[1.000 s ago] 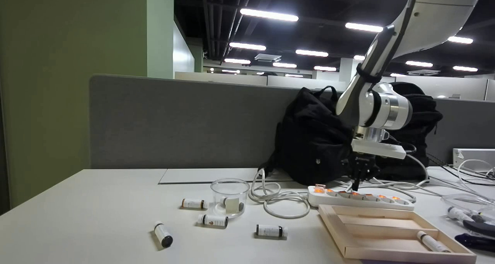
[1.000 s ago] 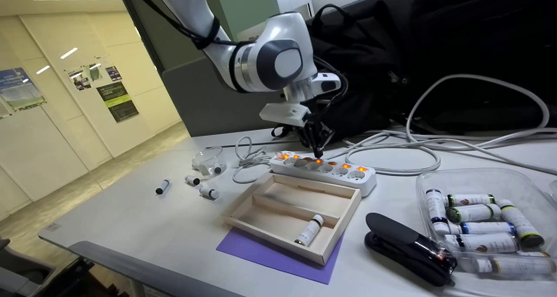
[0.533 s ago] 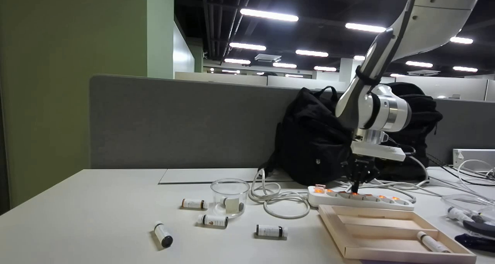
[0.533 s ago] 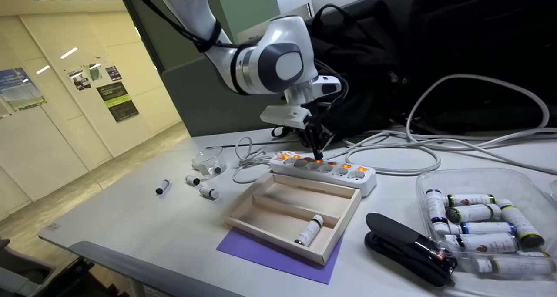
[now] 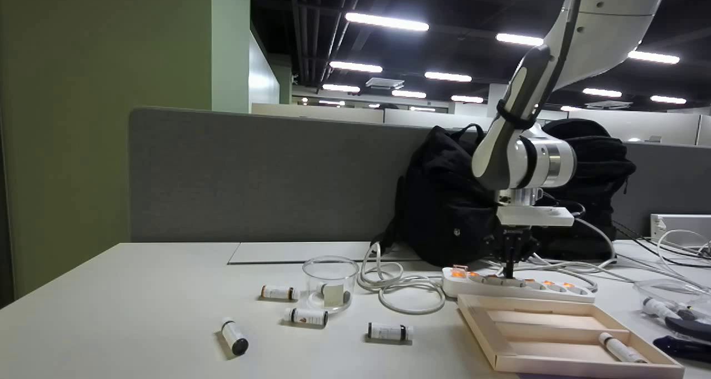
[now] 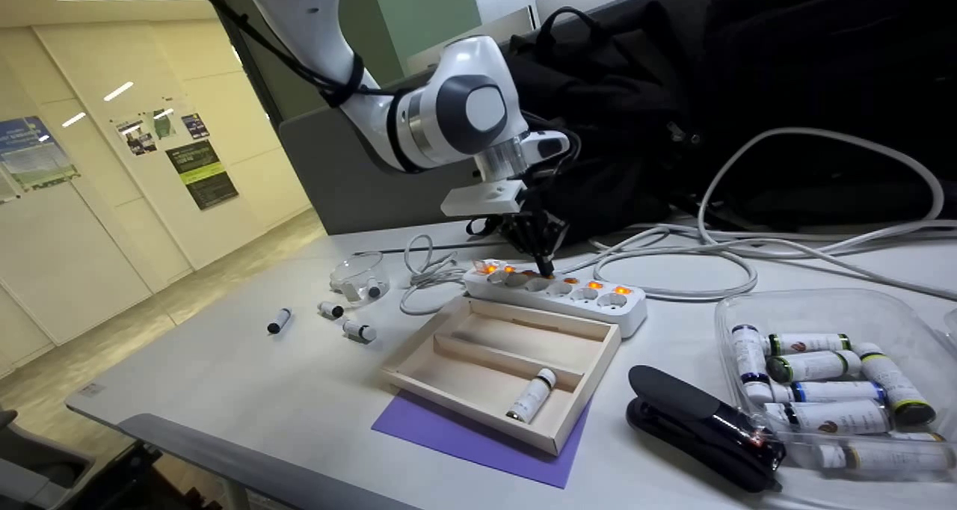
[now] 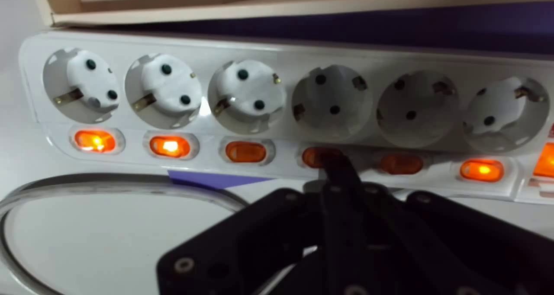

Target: Turn off the fourth switch on the extension cable

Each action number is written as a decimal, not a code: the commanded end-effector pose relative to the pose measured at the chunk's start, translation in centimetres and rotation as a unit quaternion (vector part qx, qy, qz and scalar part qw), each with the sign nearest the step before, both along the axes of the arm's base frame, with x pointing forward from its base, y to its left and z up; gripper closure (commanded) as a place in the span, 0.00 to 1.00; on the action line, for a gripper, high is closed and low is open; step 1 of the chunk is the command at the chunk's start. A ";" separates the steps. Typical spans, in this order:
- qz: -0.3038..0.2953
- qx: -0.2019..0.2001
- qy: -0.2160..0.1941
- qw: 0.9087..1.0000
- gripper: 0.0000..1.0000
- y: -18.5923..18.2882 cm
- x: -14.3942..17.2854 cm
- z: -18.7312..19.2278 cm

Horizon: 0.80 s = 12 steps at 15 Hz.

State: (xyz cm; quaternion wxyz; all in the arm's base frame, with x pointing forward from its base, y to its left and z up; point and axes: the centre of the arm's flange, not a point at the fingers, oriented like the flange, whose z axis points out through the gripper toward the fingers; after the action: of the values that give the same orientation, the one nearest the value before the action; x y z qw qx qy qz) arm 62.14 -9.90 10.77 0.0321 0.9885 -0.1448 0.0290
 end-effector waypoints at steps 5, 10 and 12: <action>-0.010 -0.017 -0.037 0.999 0.95 1.4 2.6 8.4; -0.004 -0.003 -0.020 1.000 0.57 1.4 2.8 11.7; -0.003 0.001 -0.024 1.000 0.69 1.4 2.8 13.4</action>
State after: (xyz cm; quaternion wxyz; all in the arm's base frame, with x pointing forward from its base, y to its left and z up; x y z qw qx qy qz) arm 64.93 -8.47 24.17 0.0280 0.9871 -0.1487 0.0525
